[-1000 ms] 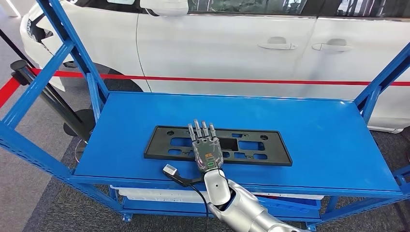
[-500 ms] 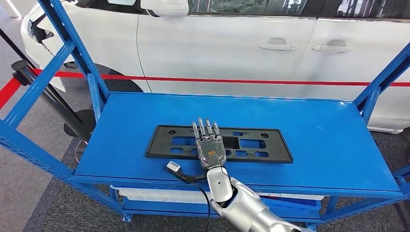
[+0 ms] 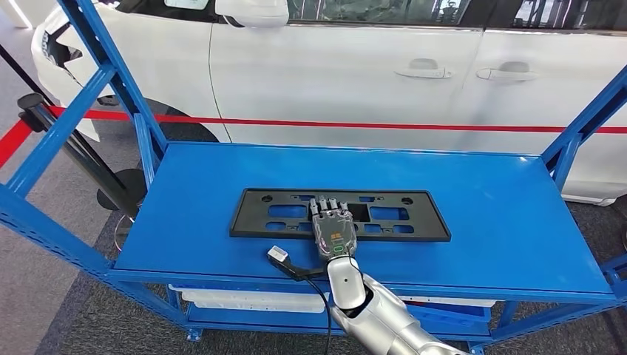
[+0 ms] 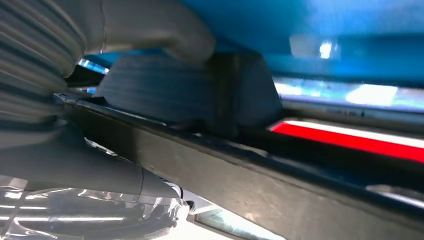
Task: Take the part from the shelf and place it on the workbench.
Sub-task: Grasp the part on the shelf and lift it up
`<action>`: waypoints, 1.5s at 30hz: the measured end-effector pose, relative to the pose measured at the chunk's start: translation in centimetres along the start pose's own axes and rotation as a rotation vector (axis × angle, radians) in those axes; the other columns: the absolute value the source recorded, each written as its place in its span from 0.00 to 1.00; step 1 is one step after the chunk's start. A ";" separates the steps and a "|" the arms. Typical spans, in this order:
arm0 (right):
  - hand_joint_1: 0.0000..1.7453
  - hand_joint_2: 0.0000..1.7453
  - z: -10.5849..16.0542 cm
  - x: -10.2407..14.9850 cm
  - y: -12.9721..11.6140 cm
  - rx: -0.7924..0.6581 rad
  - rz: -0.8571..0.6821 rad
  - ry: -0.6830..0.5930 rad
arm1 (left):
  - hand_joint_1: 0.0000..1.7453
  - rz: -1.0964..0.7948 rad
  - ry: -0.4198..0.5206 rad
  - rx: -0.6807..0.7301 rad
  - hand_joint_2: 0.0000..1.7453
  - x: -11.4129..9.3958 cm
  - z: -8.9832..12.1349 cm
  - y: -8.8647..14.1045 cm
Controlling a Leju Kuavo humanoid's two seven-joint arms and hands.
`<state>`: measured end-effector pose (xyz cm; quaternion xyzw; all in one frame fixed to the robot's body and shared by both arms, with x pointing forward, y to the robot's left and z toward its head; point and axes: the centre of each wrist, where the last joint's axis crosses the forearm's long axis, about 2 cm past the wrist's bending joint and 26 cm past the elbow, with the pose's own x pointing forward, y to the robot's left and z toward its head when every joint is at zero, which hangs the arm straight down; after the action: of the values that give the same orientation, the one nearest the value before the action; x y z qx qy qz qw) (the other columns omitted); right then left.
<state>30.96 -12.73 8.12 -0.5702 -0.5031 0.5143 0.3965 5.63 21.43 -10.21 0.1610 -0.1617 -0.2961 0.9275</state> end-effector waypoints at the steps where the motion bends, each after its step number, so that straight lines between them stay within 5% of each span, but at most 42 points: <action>1: 1.00 1.00 0.1 0.0 0.0 0.000 -0.004 -0.002 | 0.00 -0.001 -0.001 0.000 0.00 0.0 0.0 0.0; 22: 1.00 1.00 0.8 -1.3 -1.3 -0.080 -0.182 -0.078 | 0.00 -0.011 -0.019 0.000 0.00 0.0 0.0 0.0; 26: 1.00 1.00 -0.8 -3.3 -3.6 -0.047 -0.420 -0.144 | 0.00 -0.012 -0.029 -0.002 0.00 -0.1 0.0 0.0; 31: 1.00 1.00 -4.2 -7.3 -8.7 -0.026 -1.158 -0.335 | 0.00 -0.001 -0.052 0.002 0.00 -0.4 -0.1 0.2; 34: 1.00 1.00 -6.7 -11.0 -13.0 -0.097 -1.408 -0.466 | 0.00 0.021 -0.065 0.006 0.00 -0.6 -0.2 0.4; 45: 1.00 1.00 -8.8 -18.1 -20.0 -0.274 -1.391 -0.590 | 0.00 0.064 -0.082 0.020 0.00 -0.9 -0.3 0.7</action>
<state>36.93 -26.31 32.24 -0.0053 -0.8902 0.2104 0.4041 5.36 22.56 -10.40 0.1527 -0.2078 -0.2710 0.9274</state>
